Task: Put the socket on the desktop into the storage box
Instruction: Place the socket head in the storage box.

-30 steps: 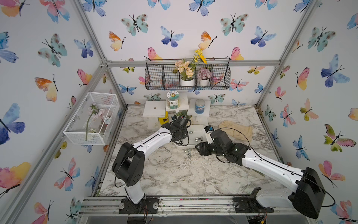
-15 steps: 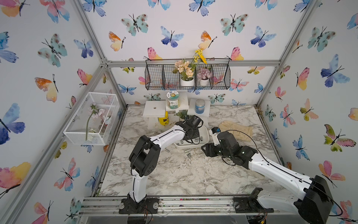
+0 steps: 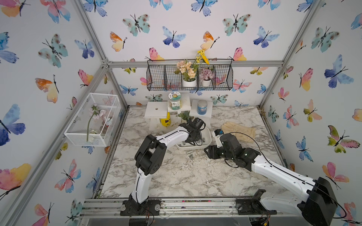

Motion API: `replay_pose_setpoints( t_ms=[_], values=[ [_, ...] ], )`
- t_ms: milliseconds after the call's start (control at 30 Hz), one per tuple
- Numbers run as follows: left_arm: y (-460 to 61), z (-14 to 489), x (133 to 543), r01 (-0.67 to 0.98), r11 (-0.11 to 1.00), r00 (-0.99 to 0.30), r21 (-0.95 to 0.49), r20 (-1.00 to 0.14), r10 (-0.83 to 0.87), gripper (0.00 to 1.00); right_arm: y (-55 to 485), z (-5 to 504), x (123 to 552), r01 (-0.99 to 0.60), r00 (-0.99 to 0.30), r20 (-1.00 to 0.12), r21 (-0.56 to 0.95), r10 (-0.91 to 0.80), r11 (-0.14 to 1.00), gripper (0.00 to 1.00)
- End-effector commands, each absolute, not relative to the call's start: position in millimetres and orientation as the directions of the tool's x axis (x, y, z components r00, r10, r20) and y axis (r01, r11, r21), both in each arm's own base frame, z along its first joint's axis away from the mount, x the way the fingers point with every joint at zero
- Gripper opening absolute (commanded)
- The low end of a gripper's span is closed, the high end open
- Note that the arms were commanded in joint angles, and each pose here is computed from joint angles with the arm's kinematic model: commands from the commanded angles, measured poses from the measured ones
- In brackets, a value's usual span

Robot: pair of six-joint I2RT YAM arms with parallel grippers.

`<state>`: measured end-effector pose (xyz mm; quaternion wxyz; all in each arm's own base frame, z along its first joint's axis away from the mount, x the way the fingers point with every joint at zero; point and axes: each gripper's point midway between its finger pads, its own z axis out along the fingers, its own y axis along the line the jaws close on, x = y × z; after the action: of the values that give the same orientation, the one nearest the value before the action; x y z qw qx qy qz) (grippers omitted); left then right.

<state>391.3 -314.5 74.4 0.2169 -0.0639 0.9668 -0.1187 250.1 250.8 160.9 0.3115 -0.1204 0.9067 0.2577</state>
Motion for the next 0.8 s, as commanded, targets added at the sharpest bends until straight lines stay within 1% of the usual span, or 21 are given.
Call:
replay_pose_setpoints(
  t_ms=[0,233,367,567,633,767],
  values=[
    [-313.6,62.2,390.3,-0.066,0.97,-0.908,-0.234,-0.389,-0.155,0.13,242.4,151.1,252.4,-0.345,-0.786,-0.616,0.366,-0.053,0.864,0.64],
    [-312.5,63.3,391.2,-0.061,0.972,-0.906,-0.227,-0.397,-0.149,0.17,243.8,150.8,254.1,-0.342,-0.789,-0.612,0.364,-0.055,0.866,0.64],
    [-311.2,69.7,390.4,-0.052,0.972,-0.902,-0.229,-0.407,-0.144,0.27,243.9,149.4,254.3,-0.337,-0.793,-0.606,0.363,-0.055,0.868,0.64],
    [-307.6,79.8,386.3,-0.044,0.969,-0.895,-0.245,-0.422,-0.147,0.38,244.5,148.9,254.6,-0.336,-0.795,-0.604,0.365,-0.054,0.869,0.64],
    [-305.2,78.4,383.8,-0.045,0.969,-0.895,-0.242,-0.42,-0.147,0.38,245.7,150.1,254.8,-0.339,-0.796,-0.602,0.366,-0.057,0.867,0.64],
    [-299.8,95.6,377.8,-0.038,0.964,-0.884,-0.265,-0.441,-0.156,0.38,247.4,149.5,255.6,-0.349,-0.799,-0.597,0.353,-0.079,0.868,0.64]
  ],
)
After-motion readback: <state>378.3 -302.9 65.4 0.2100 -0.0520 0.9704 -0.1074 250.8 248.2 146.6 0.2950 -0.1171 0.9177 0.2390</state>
